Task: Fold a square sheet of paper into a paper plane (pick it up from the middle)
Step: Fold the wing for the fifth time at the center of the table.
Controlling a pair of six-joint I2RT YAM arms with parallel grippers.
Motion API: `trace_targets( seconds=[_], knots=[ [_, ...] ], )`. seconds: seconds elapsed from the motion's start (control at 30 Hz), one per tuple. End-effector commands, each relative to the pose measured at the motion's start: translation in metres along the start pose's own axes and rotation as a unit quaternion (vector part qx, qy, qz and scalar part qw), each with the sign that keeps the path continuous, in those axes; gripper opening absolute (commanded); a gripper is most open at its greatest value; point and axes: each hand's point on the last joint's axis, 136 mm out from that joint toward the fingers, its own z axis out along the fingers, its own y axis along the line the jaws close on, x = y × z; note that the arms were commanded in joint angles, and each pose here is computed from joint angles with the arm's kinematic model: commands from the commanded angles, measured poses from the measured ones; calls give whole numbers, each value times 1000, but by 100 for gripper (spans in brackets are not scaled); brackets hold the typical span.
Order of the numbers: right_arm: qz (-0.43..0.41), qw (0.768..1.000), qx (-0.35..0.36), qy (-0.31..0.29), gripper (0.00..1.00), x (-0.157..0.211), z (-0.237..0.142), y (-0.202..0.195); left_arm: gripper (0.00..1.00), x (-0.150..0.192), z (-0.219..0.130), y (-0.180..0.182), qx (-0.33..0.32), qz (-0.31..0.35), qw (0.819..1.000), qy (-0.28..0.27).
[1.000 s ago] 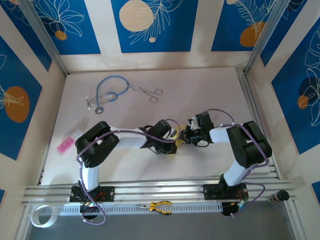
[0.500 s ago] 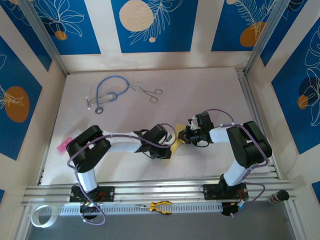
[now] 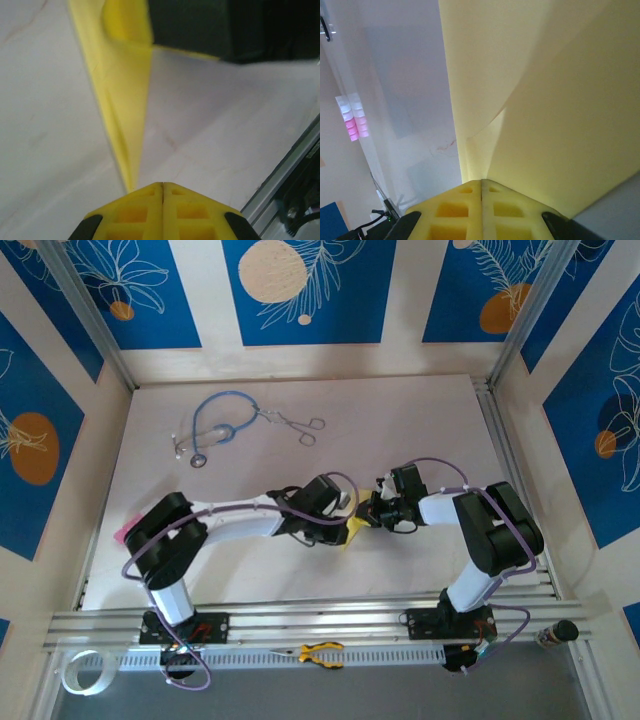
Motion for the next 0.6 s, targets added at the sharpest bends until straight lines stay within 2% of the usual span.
trace_targets(
  seconds=[0.0,0.23,0.57],
  knots=[
    [49,995,81,11,0,13,3,-43,0,-18,11,-16,29,12,1000,-1],
    [48,996,72,9,0,9,2,-37,0,-27,35,5,-10,3,1000,5],
    [21,998,66,-3,0,5,-5,-21,0,16,51,58,-77,-39,995,43]
  ],
)
